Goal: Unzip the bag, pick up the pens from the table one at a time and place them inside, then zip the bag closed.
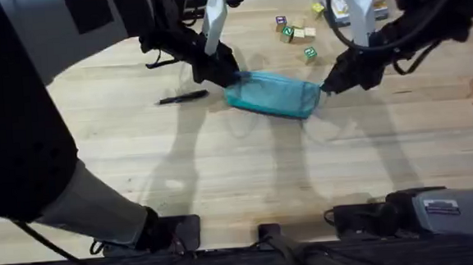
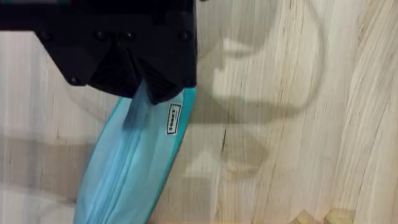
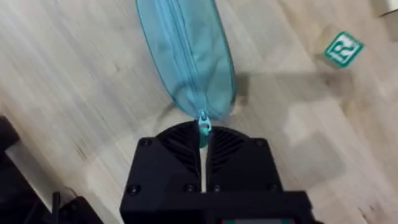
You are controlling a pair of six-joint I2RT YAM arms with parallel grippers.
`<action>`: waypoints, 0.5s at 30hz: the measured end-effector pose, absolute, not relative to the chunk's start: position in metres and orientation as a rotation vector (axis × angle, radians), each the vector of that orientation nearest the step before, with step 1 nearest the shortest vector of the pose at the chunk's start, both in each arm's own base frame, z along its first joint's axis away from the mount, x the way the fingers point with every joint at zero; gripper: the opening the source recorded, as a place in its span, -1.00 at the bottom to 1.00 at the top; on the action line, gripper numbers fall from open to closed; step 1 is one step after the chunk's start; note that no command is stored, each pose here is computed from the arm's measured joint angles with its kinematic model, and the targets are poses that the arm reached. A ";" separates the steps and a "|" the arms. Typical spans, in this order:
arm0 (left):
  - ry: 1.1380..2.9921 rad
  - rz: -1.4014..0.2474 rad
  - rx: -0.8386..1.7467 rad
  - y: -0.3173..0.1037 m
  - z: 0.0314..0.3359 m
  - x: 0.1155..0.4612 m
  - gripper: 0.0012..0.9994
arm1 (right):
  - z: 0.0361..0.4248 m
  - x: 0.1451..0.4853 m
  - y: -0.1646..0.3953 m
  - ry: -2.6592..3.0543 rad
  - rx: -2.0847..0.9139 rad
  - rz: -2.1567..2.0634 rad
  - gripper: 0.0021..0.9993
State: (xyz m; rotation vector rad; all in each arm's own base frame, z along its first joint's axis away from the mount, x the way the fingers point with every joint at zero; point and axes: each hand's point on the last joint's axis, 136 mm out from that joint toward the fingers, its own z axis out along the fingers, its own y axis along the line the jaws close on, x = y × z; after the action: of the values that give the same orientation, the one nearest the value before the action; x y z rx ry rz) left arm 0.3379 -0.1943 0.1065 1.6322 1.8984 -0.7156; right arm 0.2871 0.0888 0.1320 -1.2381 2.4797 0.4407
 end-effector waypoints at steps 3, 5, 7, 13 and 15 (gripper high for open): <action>1.895 -0.722 1.631 -0.195 0.107 0.337 -0.92 | 0.141 0.287 0.089 2.451 -1.235 0.419 -0.94; 1.894 -0.723 1.631 -0.195 0.107 0.337 -0.92 | 0.143 0.286 0.090 2.441 -1.233 0.422 -0.94; 1.894 -0.724 1.631 -0.195 0.107 0.337 -0.92 | 0.144 0.286 0.092 2.433 -1.232 0.438 -0.94; 1.896 -0.720 1.631 -0.195 0.107 0.338 -0.92 | 0.154 0.300 0.107 2.320 -1.231 0.481 -0.94; 1.898 -0.718 1.630 -0.194 0.107 0.338 -0.92 | 0.159 0.306 0.116 2.266 -1.243 0.483 -0.94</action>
State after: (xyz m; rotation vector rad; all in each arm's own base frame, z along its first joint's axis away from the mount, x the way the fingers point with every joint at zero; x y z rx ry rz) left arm 0.3381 -0.1939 0.1066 1.6296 1.8984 -0.7176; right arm 0.3064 0.1157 0.1590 -1.2430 2.2661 0.4825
